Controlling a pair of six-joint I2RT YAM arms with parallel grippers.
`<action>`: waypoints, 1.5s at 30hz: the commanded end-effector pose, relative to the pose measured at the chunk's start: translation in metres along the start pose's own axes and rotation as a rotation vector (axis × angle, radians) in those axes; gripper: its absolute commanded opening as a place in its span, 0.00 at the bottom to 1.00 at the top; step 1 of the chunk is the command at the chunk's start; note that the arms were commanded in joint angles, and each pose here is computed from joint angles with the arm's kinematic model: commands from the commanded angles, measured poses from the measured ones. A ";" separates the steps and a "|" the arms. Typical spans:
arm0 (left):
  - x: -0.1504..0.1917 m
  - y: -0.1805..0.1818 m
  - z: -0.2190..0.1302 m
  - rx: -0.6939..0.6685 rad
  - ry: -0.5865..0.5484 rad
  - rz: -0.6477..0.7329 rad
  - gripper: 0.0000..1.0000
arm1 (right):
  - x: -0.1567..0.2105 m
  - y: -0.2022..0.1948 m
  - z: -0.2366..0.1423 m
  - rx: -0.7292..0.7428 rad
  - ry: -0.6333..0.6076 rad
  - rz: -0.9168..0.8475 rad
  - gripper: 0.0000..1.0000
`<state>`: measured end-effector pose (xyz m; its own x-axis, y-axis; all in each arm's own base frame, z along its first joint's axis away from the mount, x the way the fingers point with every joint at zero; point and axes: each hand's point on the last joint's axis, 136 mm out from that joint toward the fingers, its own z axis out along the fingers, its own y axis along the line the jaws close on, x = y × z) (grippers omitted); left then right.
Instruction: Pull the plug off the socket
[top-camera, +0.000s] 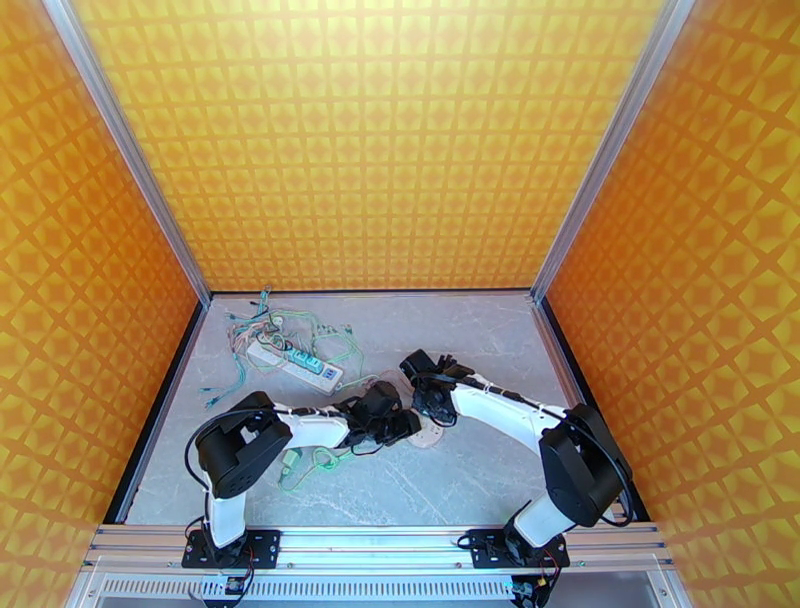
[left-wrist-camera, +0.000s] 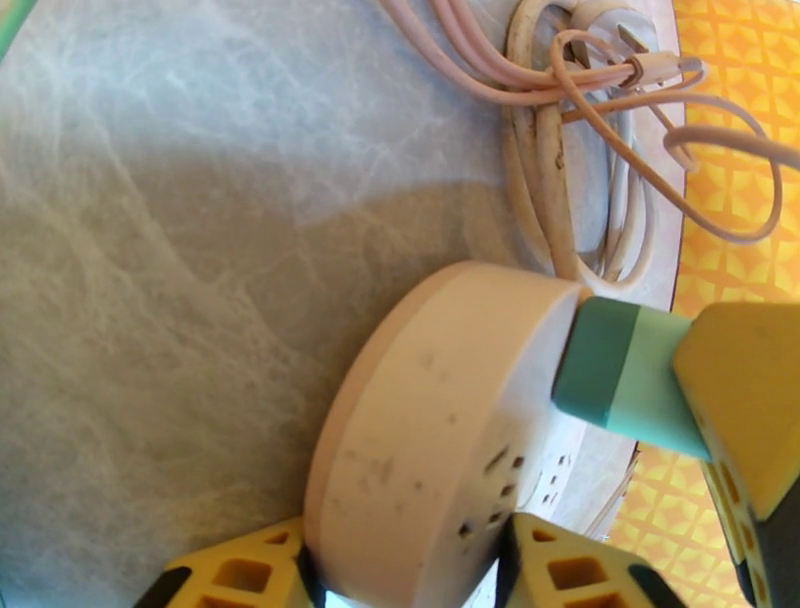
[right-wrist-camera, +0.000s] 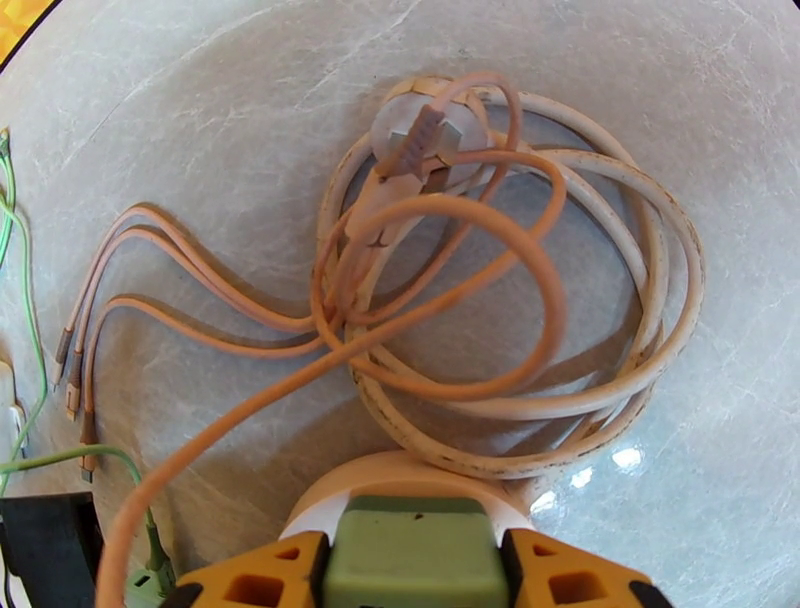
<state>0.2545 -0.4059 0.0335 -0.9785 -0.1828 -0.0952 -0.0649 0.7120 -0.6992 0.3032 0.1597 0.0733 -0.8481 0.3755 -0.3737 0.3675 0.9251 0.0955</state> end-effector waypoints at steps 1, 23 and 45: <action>0.018 0.070 0.005 -0.303 0.048 0.063 0.52 | 0.002 0.016 -0.002 -0.045 0.026 -0.017 0.40; 0.035 0.097 0.018 -0.449 0.151 0.105 0.44 | 0.022 0.043 0.014 -0.006 0.106 -0.127 0.40; 0.047 0.116 0.020 -0.484 0.183 0.041 0.38 | 0.001 0.031 -0.008 -0.241 0.107 0.116 0.39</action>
<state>0.2567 -0.4064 0.0284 -0.9887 -0.0968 -0.1149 -0.0133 0.8181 -0.5749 0.3048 0.1535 0.0710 -0.8474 0.4152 -0.3310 0.3871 0.9097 0.1502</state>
